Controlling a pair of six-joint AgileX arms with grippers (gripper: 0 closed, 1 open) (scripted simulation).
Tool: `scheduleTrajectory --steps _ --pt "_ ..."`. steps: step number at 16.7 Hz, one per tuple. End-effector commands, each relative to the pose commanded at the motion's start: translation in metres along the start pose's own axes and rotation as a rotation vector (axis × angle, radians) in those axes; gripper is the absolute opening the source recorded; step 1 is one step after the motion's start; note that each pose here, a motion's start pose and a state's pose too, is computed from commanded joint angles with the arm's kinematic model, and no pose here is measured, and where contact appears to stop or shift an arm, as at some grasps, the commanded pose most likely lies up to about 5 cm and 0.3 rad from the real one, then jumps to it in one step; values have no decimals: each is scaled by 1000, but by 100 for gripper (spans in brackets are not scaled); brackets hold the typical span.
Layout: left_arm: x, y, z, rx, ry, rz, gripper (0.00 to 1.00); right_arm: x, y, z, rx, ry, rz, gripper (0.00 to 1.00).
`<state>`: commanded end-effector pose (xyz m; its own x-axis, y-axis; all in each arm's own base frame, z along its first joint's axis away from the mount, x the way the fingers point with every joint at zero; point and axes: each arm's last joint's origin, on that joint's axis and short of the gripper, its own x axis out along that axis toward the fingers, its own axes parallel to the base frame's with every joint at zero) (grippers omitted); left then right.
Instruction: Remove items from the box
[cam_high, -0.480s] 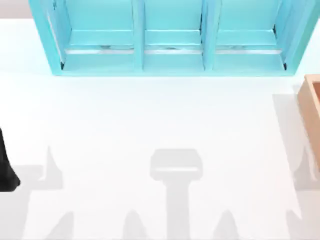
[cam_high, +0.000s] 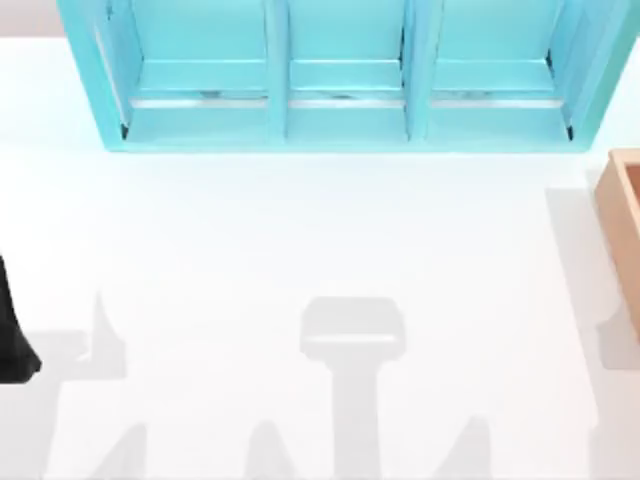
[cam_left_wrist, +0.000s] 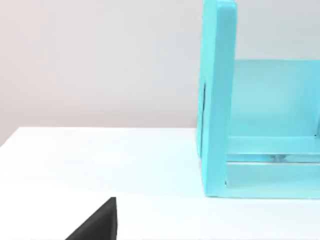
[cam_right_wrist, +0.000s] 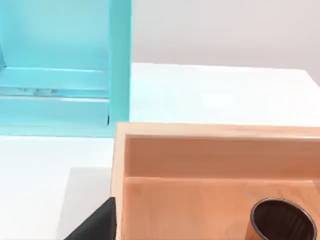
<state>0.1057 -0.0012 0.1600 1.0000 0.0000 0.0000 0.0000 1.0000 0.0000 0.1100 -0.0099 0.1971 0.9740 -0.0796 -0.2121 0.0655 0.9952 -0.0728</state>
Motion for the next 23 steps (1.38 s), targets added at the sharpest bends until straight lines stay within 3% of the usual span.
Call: scheduleTrajectory --steps 6,10,13,17,23 --pt "0 0 0 0 0 0 100 39 -22 54 -48 563 -31 100" --pt "0 0 0 0 0 0 100 91 -44 65 -36 982 18 100" --pt "0 0 0 0 0 0 100 122 -63 66 -14 1201 59 100" --pt "0 0 0 0 0 0 100 140 -84 70 18 1342 75 100" --pt "0 0 0 0 0 0 100 141 -85 71 20 1351 76 100"
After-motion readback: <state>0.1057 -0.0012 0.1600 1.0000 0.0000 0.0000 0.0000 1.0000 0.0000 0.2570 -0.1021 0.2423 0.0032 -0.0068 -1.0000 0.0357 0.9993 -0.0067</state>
